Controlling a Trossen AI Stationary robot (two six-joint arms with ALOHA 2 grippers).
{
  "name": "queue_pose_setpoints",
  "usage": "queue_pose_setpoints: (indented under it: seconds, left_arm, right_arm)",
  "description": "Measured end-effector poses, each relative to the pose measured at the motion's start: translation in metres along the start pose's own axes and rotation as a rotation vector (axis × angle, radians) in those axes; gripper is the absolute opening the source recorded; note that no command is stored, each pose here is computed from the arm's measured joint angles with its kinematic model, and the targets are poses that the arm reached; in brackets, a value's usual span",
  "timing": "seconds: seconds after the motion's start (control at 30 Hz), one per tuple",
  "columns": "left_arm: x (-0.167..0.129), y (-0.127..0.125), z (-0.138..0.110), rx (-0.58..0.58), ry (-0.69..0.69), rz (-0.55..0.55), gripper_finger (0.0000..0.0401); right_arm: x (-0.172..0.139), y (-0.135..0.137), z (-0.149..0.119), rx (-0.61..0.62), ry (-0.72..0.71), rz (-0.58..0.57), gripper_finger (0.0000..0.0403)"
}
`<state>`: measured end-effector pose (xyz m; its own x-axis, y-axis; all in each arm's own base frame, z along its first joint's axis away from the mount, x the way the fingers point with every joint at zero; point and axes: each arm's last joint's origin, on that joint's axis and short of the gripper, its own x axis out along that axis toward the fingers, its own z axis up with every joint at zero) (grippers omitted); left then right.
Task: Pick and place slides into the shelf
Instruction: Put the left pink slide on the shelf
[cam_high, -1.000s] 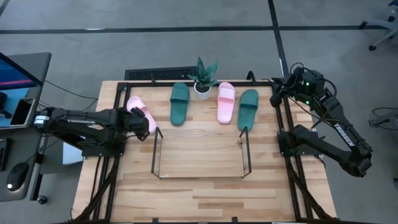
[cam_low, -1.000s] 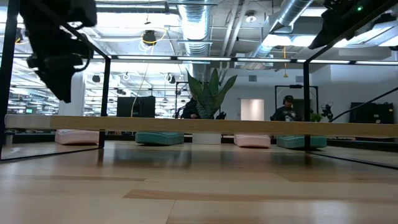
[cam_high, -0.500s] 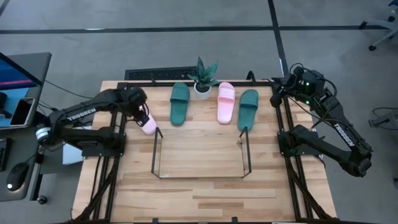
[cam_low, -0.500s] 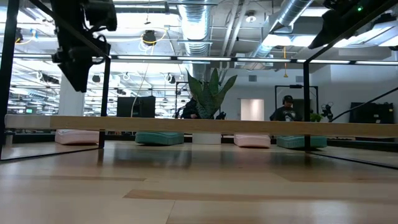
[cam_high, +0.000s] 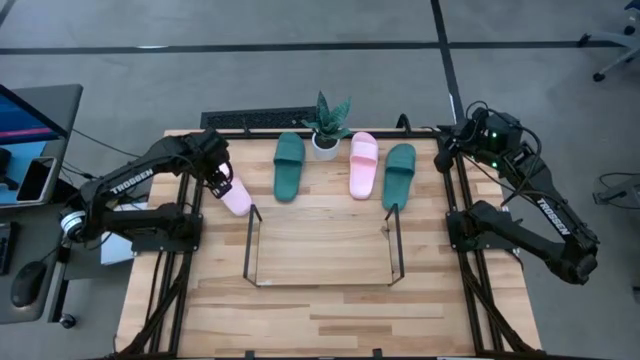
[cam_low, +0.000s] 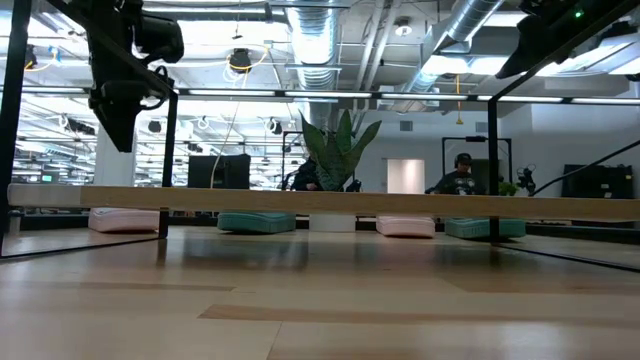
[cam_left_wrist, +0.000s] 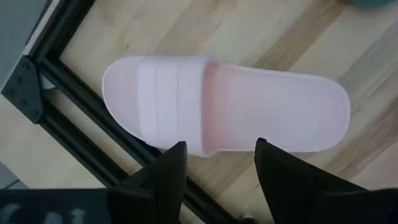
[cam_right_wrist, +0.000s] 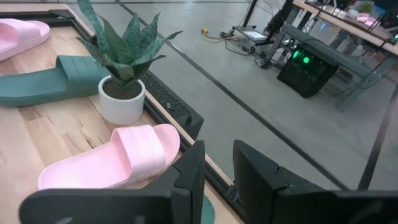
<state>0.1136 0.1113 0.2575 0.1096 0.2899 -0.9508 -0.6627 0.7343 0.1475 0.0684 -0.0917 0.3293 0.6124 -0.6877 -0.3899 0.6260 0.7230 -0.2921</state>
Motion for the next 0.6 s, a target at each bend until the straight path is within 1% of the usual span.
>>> queue_pose_setpoints:
  seconds: [0.17,0.3,0.5,0.6]
  left_arm:
    - [0.007,-0.003,0.004,0.021,0.036,-0.007,0.0178]
    - [0.019,-0.013,0.013,0.058,0.093,-0.021,0.0178]
    - [0.038,-0.019,0.024,0.093,0.161,0.007,0.0178]
    - [0.044,-0.019,0.026,0.108,0.191,0.054,0.0178]
  right_arm:
    - [0.0,0.001,-0.002,0.019,0.023,0.009,0.0075]
    - [0.0,0.001,-0.003,0.03,0.032,0.012,0.0075]
    - [0.0,0.001,-0.003,0.029,0.033,0.012,0.0075]
    - [0.0,0.001,-0.003,0.023,0.034,0.012,0.0075]
